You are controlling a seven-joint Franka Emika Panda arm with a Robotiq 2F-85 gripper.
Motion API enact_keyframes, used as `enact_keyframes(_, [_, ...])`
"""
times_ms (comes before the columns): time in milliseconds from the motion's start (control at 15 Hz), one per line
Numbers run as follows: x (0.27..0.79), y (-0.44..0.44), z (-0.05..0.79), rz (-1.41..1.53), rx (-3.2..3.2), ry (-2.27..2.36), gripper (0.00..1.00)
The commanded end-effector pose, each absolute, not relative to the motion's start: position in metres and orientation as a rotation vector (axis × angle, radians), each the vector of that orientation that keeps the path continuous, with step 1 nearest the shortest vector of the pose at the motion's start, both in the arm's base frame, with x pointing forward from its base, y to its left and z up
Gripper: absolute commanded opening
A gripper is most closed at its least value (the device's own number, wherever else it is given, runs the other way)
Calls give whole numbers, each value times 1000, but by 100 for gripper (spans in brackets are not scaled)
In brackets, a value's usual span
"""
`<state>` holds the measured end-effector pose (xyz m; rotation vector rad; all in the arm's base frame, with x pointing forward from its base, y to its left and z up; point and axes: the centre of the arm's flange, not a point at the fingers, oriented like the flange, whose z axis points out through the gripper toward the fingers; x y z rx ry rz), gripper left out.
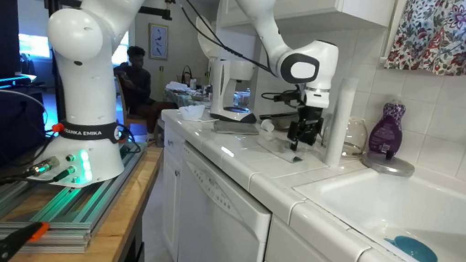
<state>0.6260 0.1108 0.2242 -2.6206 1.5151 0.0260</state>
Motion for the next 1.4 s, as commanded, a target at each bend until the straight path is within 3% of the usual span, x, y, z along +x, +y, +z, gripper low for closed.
enact_keyframes(0, [625,135,224,-78,-2691,1538,96])
enact_keyframes(133, [625,140,225,-110,-2722,1542,78])
enact_keyframes(200, [628,140,223,-127,-2735,1533,74])
enact_keyframes(467, [638,136,216,-172,-2751,1501,72])
enact_keyframes(733, [643,136,207,-164,-2760,1493,63])
enact_keyframes(800, [643,137,205,-162,-2761,1493,57])
enact_keyframes(867, [643,137,204,-162,-2762,1493,38])
enact_keyframes(1200, [644,135,209,-179,-2753,1498,5])
enact_keyframes(1333, [643,135,210,-184,-2753,1499,0])
